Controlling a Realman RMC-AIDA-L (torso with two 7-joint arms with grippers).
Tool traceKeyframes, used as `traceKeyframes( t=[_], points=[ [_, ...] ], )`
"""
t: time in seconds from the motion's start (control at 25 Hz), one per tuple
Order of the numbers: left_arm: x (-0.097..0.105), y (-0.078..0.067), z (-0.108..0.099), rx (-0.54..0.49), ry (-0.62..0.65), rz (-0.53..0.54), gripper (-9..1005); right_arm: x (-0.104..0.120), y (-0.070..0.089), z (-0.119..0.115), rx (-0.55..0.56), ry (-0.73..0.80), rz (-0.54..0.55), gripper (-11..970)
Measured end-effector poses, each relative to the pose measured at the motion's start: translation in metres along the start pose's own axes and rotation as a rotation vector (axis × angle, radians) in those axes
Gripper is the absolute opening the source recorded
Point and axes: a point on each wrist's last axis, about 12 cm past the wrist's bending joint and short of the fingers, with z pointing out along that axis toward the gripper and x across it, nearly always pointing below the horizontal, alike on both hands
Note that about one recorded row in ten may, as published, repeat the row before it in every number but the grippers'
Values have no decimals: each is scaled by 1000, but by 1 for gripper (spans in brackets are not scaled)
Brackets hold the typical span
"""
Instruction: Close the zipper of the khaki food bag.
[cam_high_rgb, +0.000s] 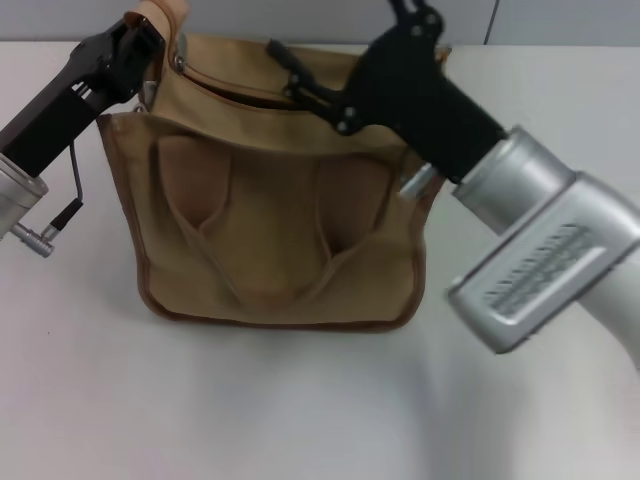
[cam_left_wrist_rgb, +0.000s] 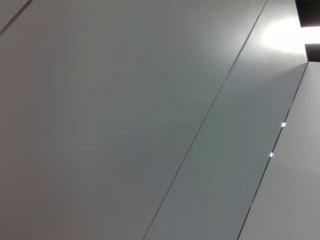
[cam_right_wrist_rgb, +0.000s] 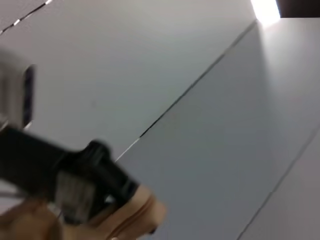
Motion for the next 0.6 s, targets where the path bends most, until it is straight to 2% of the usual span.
traceKeyframes(
  t=[0.04,0.28,0.44,0.6],
  points=[
    [1,0,1,1,-2,-5,18,1,2,5,-22,14,-49,833],
    [0,0,3,5,-6,-6,18,-1,8,13,-69,12,-116,833],
    [3,-1,9,14,-4,-26,18,-5,17,19,-120,0,-226,833],
    [3,-1,10,16,-2,-27,18,-4,19,26,-147,23,-261,833]
  ],
)
